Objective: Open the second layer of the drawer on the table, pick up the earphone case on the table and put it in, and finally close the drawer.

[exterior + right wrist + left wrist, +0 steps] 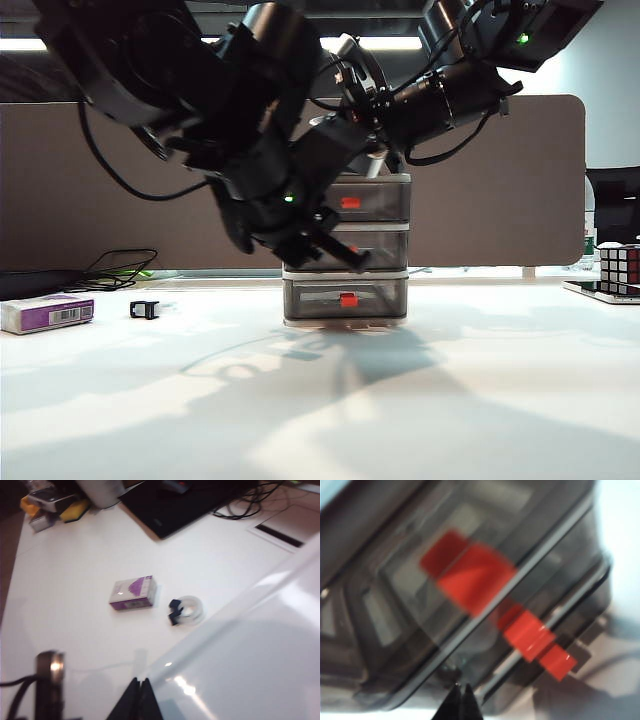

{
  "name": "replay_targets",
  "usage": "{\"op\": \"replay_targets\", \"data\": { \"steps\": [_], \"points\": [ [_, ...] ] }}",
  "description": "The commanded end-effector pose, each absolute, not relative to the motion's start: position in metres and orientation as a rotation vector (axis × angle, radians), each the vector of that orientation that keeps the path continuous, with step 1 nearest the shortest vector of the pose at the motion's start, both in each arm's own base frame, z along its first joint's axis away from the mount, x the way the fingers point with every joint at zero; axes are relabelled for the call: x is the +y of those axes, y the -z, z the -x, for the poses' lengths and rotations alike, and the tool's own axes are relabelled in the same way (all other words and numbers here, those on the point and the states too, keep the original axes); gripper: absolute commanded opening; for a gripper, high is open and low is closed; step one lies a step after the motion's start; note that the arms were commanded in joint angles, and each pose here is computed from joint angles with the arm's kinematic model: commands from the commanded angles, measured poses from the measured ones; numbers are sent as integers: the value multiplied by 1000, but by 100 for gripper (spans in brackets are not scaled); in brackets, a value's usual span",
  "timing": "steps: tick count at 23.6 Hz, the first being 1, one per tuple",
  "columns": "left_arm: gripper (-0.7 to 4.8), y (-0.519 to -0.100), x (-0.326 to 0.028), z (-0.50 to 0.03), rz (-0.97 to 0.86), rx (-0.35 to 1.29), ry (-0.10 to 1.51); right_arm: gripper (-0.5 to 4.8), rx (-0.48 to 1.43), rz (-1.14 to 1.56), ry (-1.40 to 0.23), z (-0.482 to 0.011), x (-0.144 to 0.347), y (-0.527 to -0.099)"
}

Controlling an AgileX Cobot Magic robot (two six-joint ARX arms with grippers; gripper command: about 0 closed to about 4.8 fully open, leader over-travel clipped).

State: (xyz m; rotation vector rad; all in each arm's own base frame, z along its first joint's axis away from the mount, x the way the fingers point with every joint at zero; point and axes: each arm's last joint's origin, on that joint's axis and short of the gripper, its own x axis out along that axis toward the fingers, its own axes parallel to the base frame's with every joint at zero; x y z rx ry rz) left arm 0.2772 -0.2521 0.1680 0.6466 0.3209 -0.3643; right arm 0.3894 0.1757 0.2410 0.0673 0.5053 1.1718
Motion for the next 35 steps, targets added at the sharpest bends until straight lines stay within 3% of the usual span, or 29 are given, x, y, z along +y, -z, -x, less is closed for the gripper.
{"op": "replay_targets", "data": {
  "steps": [1, 12, 16, 20, 29, 35],
  "points": [
    [-5, -178, -248, -268, -567, 316, 460, -5, 720, -141, -1167, -381, 176, -213],
    [-5, -205, -214, -210, -439, 294, 602, -5, 722, -143, -1166, -381, 176, -214],
    [-5, -230, -188, -164, -391, 229, 557, -5, 700, -137, -1168, -379, 175, -221],
    [-5, -250, -162, -121, -464, 238, 465, -5, 630, -124, -1165, -371, 166, -251],
    [-5, -266, -110, -59, -363, 206, 500, -5, 483, 68, -1117, -295, 129, -349],
    [-5, -254, -62, -42, -173, 107, 503, -5, 408, 118, -972, -226, 100, -350]
  ]
}}
